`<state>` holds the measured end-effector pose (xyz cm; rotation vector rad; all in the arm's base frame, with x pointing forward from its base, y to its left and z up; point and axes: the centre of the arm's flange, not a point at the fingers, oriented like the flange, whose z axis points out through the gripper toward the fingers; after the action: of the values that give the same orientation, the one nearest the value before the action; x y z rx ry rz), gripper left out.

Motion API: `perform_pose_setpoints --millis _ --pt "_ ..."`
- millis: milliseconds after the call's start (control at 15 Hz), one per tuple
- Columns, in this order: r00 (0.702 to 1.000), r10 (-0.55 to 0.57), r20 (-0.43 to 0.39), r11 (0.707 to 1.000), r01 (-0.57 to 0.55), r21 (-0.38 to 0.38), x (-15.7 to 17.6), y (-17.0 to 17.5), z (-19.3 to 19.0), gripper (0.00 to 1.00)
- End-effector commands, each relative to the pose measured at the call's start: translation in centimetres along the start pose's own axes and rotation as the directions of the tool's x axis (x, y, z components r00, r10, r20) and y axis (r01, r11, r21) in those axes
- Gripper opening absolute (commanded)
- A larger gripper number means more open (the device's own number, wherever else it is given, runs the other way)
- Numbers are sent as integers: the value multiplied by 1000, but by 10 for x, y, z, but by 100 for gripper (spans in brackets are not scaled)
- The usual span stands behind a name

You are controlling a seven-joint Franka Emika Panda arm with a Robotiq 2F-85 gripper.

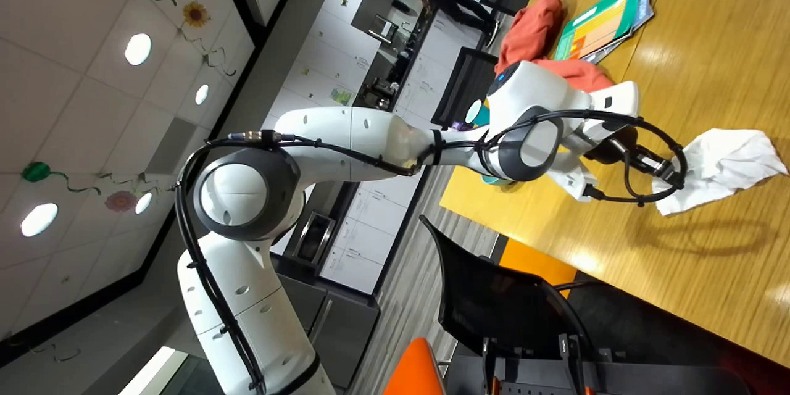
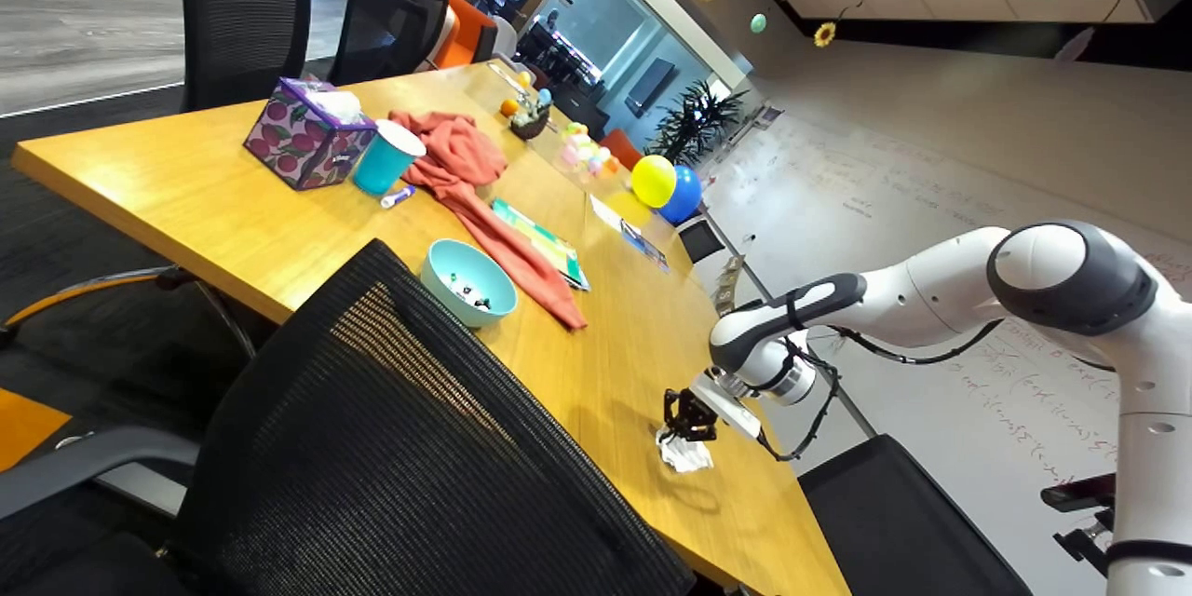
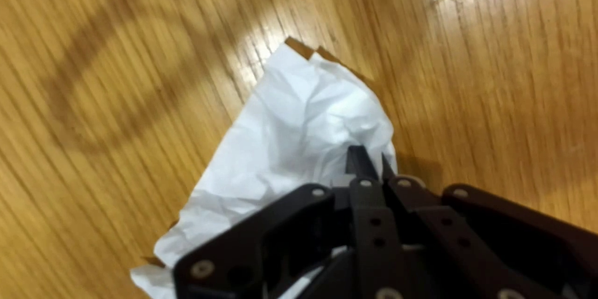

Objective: Use the square of tissue to wipe the table

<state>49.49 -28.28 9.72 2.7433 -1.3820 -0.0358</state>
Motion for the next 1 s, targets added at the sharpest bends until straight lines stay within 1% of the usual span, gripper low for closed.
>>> perform_pose_setpoints --millis 0,133,333,467,600,733,867,933 --pt "995 -93 29 993 90 72 -9 -32 0 0" --pt "983 -177 40 977 170 129 -17 -56 -2 0" --pt "949 -312 46 932 296 208 -38 -96 -4 0" --pt "914 -401 53 893 377 247 -54 -121 -5 0" --pt "872 -487 57 849 457 265 -69 -141 -3 0" --pt "838 -543 53 815 511 273 -79 -154 -2 0" --pt "829 -557 54 808 526 267 -81 -154 -1 0" --pt "832 -552 52 813 523 257 -79 -148 0 0"
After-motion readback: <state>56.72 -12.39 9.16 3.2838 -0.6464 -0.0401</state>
